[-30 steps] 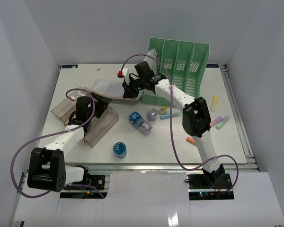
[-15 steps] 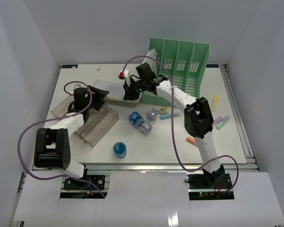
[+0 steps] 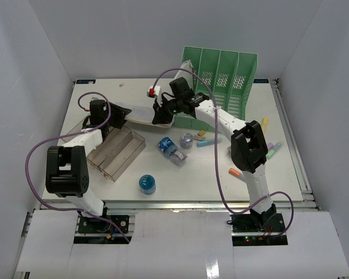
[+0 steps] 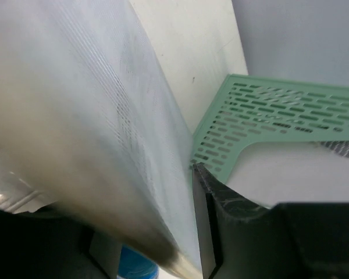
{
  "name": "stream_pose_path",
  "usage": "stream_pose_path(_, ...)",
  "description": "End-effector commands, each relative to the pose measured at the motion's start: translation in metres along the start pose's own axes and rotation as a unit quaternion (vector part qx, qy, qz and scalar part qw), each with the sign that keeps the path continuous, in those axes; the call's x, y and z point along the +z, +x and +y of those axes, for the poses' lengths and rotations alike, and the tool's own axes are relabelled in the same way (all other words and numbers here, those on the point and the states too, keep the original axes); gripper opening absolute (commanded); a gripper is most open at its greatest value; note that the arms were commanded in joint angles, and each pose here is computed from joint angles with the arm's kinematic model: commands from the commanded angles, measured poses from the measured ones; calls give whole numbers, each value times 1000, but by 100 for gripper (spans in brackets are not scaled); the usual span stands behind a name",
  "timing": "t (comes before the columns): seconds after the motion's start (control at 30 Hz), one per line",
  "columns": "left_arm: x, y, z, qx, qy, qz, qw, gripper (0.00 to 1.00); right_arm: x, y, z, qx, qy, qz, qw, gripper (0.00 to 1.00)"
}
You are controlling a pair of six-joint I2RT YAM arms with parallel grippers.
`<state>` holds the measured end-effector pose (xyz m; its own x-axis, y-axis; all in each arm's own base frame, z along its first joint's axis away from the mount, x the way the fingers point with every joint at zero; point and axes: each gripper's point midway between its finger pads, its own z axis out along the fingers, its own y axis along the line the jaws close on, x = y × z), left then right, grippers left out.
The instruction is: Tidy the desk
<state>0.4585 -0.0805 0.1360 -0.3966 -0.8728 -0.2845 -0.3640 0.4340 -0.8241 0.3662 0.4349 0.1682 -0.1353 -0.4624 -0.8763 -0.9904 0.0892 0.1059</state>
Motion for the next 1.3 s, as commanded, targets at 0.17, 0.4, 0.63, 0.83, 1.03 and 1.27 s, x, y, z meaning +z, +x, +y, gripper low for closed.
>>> stream_pose_path(0.17,-1,-6,-38,32,61,19,997,5,-18,-22,22,-26,-20,-30,999,13)
stream_pose_path(0.4,-18,-7,-72,139,135,24,981,0,-30,-25,29,-40,-16,-32,999,49)
stream_pose_path(0.63,-62,-26,-113,293,189,-41,936,0,-66,-36,34,-63,10,-46,997,99)
stream_pose_path(0.83,-110,-37,-157,378,236,-91,891,0,-104,-34,33,-62,35,-58,996,91)
stream_pose_path(1.03,-156,-38,-191,439,278,-125,845,0,-150,-28,38,-63,59,-73,994,90)
stream_pose_path(1.27,-211,-26,-226,470,338,-143,803,0,-200,-1,36,-48,105,-79,990,90)
